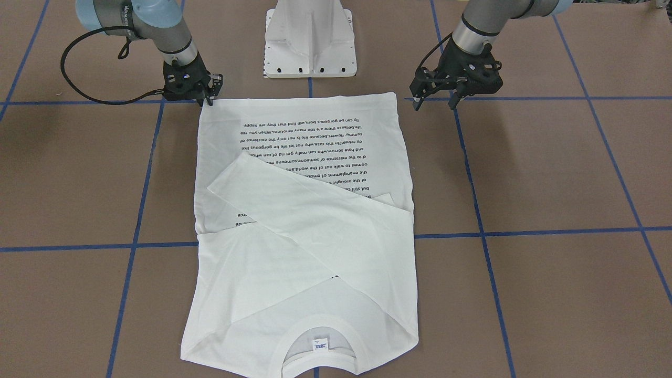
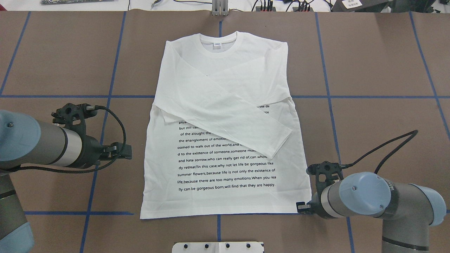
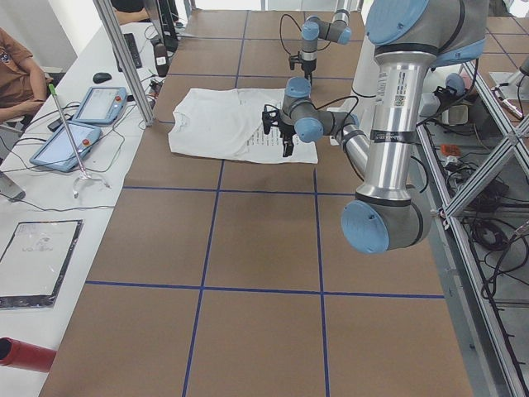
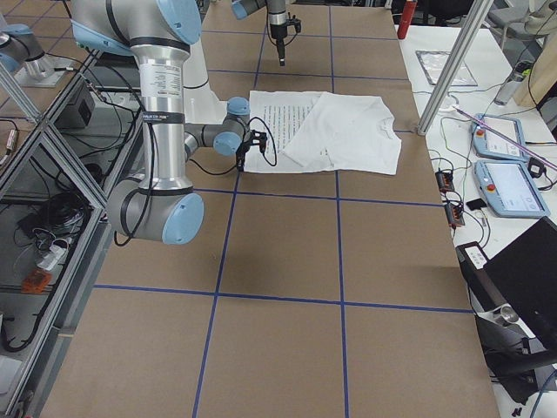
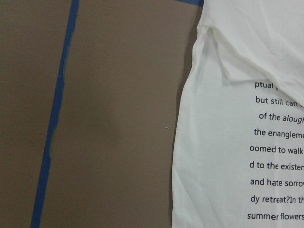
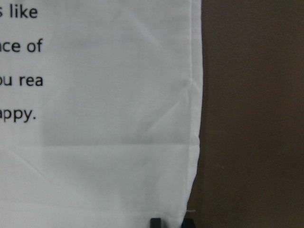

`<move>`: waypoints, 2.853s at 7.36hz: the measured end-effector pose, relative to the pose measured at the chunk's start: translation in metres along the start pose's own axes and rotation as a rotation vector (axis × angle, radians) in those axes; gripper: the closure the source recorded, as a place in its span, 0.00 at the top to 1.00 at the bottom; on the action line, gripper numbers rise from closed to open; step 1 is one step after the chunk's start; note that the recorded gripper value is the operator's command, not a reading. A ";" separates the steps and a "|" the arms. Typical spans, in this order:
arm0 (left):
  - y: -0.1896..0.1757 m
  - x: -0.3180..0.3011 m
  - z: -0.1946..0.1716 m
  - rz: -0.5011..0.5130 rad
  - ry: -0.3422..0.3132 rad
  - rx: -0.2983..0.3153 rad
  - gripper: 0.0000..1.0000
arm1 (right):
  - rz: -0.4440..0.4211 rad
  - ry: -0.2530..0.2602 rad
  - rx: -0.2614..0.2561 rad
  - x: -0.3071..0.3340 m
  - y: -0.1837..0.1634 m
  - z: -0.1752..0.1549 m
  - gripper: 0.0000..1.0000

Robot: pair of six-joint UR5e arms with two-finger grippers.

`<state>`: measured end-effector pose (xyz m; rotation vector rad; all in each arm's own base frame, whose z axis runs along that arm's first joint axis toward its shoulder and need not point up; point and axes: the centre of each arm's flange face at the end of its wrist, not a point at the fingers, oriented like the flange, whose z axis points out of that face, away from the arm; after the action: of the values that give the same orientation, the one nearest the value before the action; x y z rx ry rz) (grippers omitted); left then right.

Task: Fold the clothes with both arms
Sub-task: 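Grasp the hem corners with both grippers and begin lifting, then pinch the hem corners nearest the robot with both grippers and lift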

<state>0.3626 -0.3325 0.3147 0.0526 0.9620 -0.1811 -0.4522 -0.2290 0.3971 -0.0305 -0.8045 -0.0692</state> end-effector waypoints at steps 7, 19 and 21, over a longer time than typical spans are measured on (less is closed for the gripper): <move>0.106 0.026 0.053 -0.104 -0.042 -0.145 0.99 | 0.072 -0.056 0.033 -0.001 -0.014 -0.033 0.00; 0.132 0.037 0.120 -0.101 -0.136 -0.127 0.70 | 0.084 -0.078 0.058 -0.006 -0.033 -0.046 0.00; 0.131 0.037 0.121 -0.101 -0.138 -0.126 0.52 | 0.084 -0.082 0.059 -0.007 -0.034 -0.048 0.00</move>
<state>0.5046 -0.2233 0.3487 -0.1233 0.8368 -0.2142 -0.4253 -0.2648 0.3590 -0.0110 -0.8855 0.0355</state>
